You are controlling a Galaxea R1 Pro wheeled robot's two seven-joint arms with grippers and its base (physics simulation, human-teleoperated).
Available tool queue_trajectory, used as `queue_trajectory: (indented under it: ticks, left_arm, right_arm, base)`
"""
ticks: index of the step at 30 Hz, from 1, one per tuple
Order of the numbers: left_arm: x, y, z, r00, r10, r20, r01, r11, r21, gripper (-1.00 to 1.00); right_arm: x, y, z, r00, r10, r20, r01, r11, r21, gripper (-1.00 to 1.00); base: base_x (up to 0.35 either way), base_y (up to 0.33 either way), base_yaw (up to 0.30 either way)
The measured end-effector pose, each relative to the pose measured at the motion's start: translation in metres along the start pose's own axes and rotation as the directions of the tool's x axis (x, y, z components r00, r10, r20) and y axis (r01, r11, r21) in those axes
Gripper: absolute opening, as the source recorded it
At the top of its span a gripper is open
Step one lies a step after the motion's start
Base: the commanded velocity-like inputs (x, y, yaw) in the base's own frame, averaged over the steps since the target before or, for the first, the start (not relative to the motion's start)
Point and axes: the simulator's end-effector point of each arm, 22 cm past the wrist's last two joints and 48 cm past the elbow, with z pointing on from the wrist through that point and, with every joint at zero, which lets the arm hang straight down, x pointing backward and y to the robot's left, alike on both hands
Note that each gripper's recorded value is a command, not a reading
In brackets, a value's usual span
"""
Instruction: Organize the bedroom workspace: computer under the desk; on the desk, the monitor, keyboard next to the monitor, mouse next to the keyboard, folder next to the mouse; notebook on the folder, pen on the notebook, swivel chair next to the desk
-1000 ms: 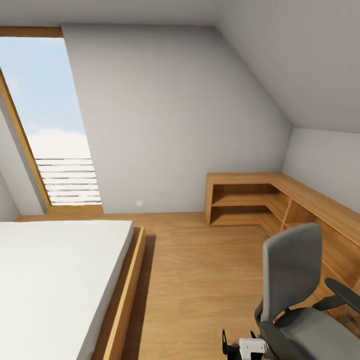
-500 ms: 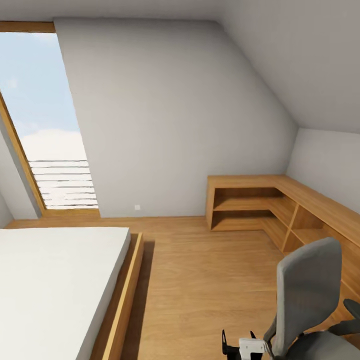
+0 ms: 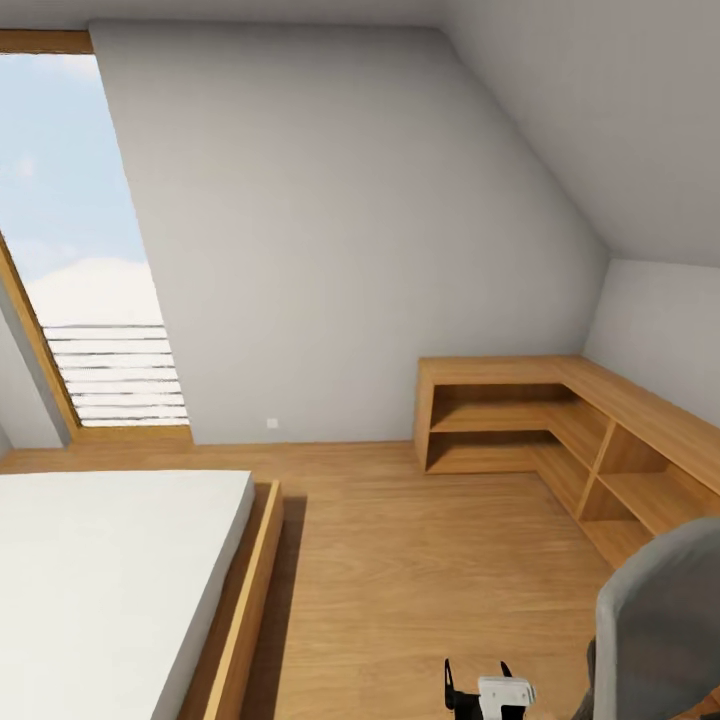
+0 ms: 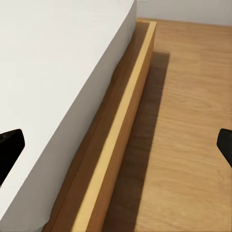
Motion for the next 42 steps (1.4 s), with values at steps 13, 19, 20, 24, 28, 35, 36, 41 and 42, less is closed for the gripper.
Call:
queue_trajectory:
  ticks: [13,19,20,24,28,35,36,41,42]
  left_arm:
    - [0.0031,0.0032,-0.0011,1.000,0.010,-0.007,-0.010,1.000,-0.003,1.00]
    - [0.0031,0.0035,-0.0010,1.000,0.010,-0.007,-0.010,1.000,-0.004,1.00]
    - [0.0031,0.0035,-0.0010,1.000,0.010,-0.007,-0.010,1.000,-0.004,1.00]
    - [0.0031,0.0036,-0.0009,1.000,0.010,-0.007,-0.010,1.000,-0.004,1.00]
    - [0.0031,0.0036,-0.0009,1.000,0.010,-0.007,-0.010,1.000,-0.004,1.00]
    - [0.0029,0.0036,-0.0009,1.000,0.010,-0.006,-0.010,1.000,-0.004,1.00]
    - [0.0030,0.0036,-0.0009,1.000,0.010,-0.007,-0.010,1.000,-0.004,1.00]
    - [0.0032,0.0031,-0.0011,1.000,0.010,-0.007,-0.010,1.000,-0.003,1.00]
    - [0.0032,0.0030,-0.0011,1.000,0.009,-0.008,-0.009,1.000,-0.003,1.00]
  right_arm:
    - [0.0002,-0.0012,0.0002,1.000,-0.001,0.000,0.001,1.000,0.001,1.00]
    - [0.0005,-0.0010,0.0000,1.000,-0.001,-0.001,0.001,1.000,0.001,1.00]
    - [0.0005,-0.0011,0.0000,1.000,-0.001,-0.001,0.001,1.000,0.001,1.00]
    - [0.0001,-0.0012,0.0003,1.000,-0.002,-0.001,0.002,1.000,0.001,1.00]
    - [0.0000,-0.0006,0.0003,1.000,-0.001,-0.001,0.001,1.000,0.001,1.00]
    - [0.0005,-0.0004,-0.0001,1.000,-0.001,-0.002,0.001,1.000,0.000,1.00]
    - [0.0005,-0.0003,-0.0001,1.000,-0.001,-0.002,0.001,1.000,0.000,1.00]
    - [0.0002,0.0001,0.0001,1.000,0.000,-0.001,0.000,1.000,0.000,1.00]
    - [0.0003,0.0002,0.0000,1.000,0.000,-0.002,0.000,1.000,0.000,1.00]
  base:
    - [0.321,0.000,0.000]
    - [0.321,0.000,0.000]
    - [0.321,0.000,0.000]
    - [0.321,0.000,0.000]
    - [0.321,0.000,0.000]
    - [0.321,0.000,0.000]
    - [0.321,0.000,0.000]
    - [0.321,0.000,0.000]
    - [0.321,0.000,0.000]
